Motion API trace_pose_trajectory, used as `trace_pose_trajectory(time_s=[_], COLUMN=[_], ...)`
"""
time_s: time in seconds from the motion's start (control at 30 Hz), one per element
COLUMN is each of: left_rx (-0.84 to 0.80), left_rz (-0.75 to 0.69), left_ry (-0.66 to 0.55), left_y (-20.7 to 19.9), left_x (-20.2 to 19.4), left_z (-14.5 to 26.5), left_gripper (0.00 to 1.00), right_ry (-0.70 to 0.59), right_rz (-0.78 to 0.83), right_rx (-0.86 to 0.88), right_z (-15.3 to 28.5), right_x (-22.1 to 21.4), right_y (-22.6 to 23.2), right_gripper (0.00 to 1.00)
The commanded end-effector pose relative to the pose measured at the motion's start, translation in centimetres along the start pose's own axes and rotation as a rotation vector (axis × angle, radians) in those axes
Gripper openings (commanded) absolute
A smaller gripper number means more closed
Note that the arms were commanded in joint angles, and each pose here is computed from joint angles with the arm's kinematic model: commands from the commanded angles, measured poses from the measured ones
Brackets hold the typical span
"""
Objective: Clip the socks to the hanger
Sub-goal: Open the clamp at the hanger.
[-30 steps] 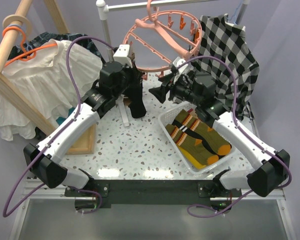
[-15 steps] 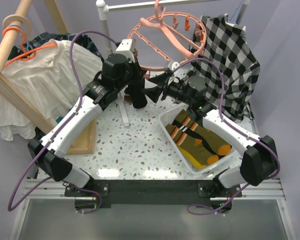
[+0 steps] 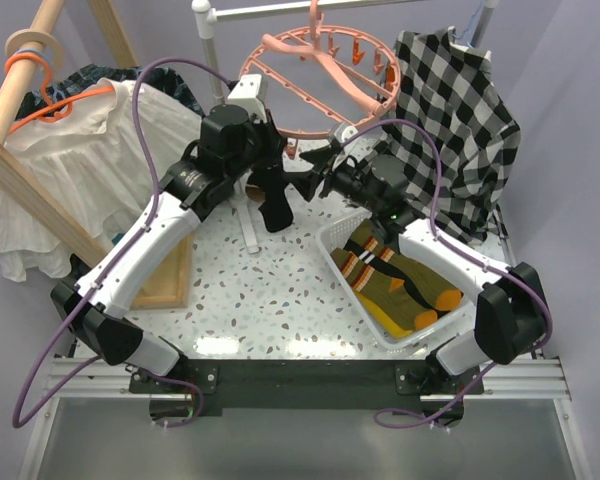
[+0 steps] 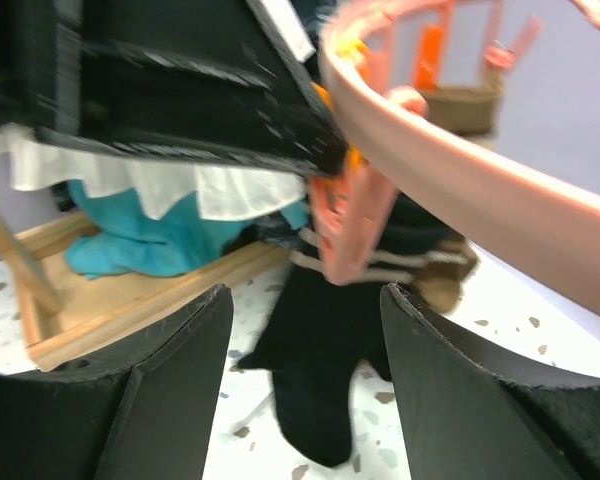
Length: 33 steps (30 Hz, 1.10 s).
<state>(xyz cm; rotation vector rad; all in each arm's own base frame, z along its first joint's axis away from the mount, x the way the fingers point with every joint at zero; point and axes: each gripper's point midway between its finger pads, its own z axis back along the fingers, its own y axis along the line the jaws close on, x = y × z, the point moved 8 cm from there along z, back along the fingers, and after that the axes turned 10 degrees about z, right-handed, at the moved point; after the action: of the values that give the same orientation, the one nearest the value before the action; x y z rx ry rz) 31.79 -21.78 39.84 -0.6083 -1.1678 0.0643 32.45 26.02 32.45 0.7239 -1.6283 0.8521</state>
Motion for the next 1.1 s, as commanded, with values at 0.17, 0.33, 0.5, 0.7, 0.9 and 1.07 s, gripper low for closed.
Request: trace_pose_trajectory(time_s=[0.17, 0.33, 0.5, 0.7, 0.9, 1.07], left_rx=[-0.056, -0.056, -0.043, -0.077, -0.108, -0.136], left_rz=[0.014, 0.018, 0.023, 0.052, 0.080, 0.106], left_ry=[-0.081, -0.068, -0.047, -0.021, 0.000, 0.009], left_y=[-1.1, -1.2, -0.6, 0.1, 0.6, 0.8], left_x=[2.4, 2.4, 2.2, 2.1, 2.0, 2.0], left_z=[2.2, 2.3, 2.0, 1.5, 1.2, 0.8], left_gripper=[0.13, 0.13, 0.13, 0.13, 0.13, 0.15], right_ry=[-0.095, -0.140, -0.165, -0.191, -0.206, -0.213], right_rz=[0.079, 0.059, 0.040, 0.014, -0.006, -0.020], right_rx=[-0.117, -0.064, -0.019, 0.024, 0.049, 0.072], right_z=[-0.8, -2.0, -2.4, -2.6, -2.8, -2.9], right_x=[0.1, 0.0, 0.2, 0.5, 0.9, 1.4], right_y=[-1.7, -1.7, -1.4, -1.0, -0.7, -0.4], right_gripper=[0.64, 0.62, 0.57, 0.51, 0.46, 0.42])
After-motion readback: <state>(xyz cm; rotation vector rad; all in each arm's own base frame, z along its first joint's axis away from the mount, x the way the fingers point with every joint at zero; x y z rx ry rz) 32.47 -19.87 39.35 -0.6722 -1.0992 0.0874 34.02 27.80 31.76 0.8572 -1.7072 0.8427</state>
